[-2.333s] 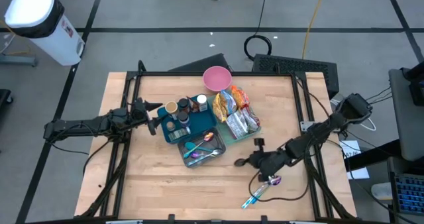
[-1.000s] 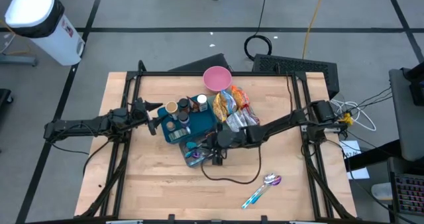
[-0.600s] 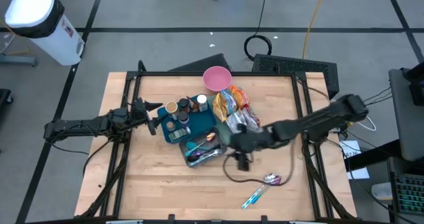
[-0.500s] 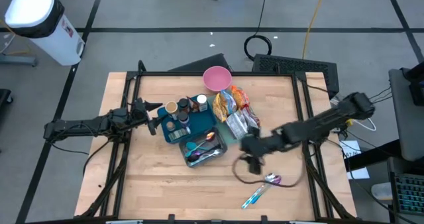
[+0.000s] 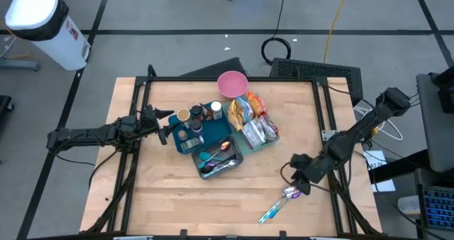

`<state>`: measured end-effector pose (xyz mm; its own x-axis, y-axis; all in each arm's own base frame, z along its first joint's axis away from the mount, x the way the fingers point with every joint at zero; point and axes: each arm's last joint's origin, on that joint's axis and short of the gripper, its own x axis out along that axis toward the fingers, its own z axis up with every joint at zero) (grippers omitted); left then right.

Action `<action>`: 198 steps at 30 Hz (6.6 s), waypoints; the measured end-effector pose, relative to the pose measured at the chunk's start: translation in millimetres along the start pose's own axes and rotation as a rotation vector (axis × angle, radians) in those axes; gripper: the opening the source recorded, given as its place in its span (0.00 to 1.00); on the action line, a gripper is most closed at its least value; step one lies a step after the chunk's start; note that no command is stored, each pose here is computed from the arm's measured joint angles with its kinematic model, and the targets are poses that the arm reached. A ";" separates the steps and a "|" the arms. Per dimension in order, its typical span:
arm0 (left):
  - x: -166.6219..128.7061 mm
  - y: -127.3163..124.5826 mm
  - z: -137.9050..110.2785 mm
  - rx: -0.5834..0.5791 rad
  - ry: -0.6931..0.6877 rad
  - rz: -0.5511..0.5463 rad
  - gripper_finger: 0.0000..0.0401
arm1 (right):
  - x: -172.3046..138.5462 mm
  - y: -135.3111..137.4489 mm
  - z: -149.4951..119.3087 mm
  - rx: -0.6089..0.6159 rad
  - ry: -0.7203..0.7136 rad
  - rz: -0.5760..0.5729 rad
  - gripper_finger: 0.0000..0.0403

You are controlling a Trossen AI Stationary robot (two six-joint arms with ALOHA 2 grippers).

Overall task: Pick & Place Food Item
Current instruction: Put the white spoon into the black bin, then put the blue spoon into the black bin

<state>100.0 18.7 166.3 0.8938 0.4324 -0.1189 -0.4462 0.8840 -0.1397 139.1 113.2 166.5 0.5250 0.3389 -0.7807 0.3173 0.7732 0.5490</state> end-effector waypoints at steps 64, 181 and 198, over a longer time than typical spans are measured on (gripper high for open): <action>0.0 0.0 0.0 0.000 0.000 0.000 0.77 | 3.3 31.0 86.5 -0.463 -1.022 -0.093 0.00; 0.0 0.0 0.0 0.000 0.000 0.000 0.77 | 10.9 46.9 7.8 -0.407 -0.474 0.437 0.01; 0.0 0.0 0.0 0.000 0.000 0.000 0.77 | 1.3 31.3 125.4 -0.470 -0.872 0.044 0.00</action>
<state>100.0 18.7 166.3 0.8939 0.4322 -0.1188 -0.4460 0.8840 -0.1397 248.8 70.6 220.1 0.9861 0.0057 -0.1661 0.0367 0.9674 0.2506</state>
